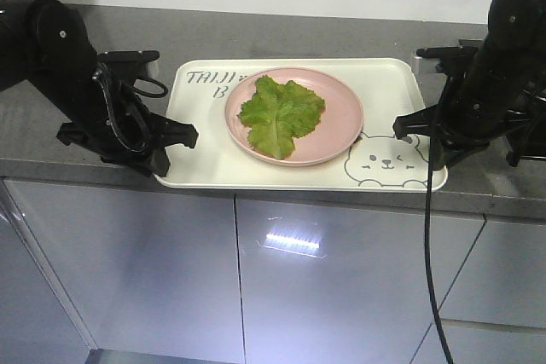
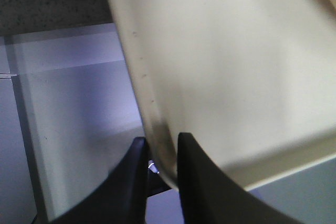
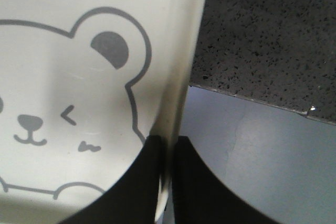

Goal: Transfer vegetables to tray and serve
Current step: 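Keep gripping the tray edges as the base approaches the grey counter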

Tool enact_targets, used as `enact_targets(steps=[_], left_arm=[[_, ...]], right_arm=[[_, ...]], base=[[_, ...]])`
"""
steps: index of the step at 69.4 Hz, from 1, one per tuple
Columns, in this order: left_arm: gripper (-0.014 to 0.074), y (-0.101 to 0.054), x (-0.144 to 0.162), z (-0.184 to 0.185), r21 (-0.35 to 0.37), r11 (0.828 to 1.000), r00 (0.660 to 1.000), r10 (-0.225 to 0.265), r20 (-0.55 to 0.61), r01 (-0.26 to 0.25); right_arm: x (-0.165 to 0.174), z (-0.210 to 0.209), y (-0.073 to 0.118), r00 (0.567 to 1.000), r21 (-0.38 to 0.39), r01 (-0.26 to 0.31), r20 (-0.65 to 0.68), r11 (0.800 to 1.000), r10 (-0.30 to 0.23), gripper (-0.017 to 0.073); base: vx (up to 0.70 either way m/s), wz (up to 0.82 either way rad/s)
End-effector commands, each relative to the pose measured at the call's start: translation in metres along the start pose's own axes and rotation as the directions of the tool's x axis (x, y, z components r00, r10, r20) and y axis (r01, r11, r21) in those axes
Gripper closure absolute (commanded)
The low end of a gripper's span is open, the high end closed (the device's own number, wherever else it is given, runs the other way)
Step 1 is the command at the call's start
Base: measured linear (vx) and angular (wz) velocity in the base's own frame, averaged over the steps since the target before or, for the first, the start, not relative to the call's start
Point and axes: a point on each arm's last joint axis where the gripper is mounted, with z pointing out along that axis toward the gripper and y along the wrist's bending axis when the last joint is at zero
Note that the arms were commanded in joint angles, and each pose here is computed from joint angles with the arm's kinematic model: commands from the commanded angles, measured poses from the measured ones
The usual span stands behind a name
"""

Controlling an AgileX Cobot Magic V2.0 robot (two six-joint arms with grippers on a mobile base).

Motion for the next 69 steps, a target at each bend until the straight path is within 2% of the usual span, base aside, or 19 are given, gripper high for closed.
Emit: enact_targets(steps=[1,69], left_arm=[[0.0601,-0.0253,-0.005,-0.0306,0.14,0.99,0.99,-0.005,0.142,-0.016],[0.0601,-0.0253,-0.005,-0.0306,0.14,0.99,0.99,-0.005,0.142,-0.016]], right_arm=[[0.0014,-0.0299,0.0164,0.995,-0.091,0.039,0.093,0.995,-0.03,0.0568],[0.0014,-0.0299,0.0164,0.995,-0.091,0.039,0.093,0.995,-0.03,0.0568]], base=[[0.0,0.0],[0.02,0.0]])
